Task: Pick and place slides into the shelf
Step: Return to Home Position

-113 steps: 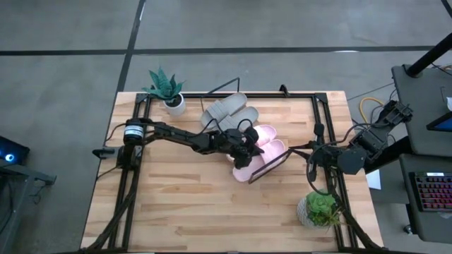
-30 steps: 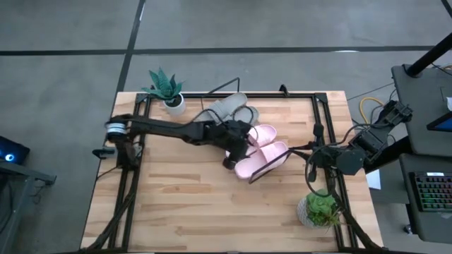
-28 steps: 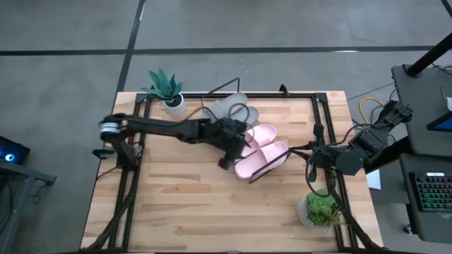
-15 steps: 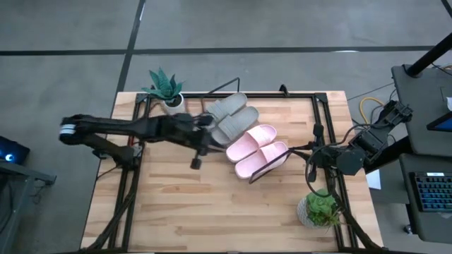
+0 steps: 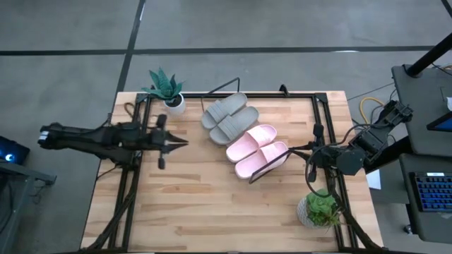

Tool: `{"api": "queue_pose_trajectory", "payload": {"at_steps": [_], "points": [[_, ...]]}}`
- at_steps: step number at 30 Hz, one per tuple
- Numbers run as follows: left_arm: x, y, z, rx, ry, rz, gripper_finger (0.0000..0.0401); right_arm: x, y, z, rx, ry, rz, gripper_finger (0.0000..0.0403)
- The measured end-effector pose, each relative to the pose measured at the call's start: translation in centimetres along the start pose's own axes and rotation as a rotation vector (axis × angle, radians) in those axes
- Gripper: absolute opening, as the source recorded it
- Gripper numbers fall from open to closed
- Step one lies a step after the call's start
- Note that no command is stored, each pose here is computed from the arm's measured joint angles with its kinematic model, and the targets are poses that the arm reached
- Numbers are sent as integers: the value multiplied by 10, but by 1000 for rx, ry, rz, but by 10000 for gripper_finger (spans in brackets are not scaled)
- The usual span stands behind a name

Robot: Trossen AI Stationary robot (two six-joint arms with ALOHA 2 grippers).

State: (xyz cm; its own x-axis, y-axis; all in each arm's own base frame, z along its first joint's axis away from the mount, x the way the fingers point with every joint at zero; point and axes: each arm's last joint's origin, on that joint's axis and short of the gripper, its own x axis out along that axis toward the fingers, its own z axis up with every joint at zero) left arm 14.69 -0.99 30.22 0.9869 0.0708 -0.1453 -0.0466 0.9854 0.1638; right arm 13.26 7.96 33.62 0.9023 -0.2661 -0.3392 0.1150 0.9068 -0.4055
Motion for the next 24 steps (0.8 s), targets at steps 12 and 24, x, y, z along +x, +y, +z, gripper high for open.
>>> {"api": "queue_pose_trajectory", "payload": {"at_steps": [12, 24], "points": [[-43, 2, -50, -86, -123, 65, 12, 0, 0, 0, 11, 1, 0, 9], [-45, -5, -104, -141, -170, 71, 12, 1, 1, -1, 22, 5, 0, 9]]}}
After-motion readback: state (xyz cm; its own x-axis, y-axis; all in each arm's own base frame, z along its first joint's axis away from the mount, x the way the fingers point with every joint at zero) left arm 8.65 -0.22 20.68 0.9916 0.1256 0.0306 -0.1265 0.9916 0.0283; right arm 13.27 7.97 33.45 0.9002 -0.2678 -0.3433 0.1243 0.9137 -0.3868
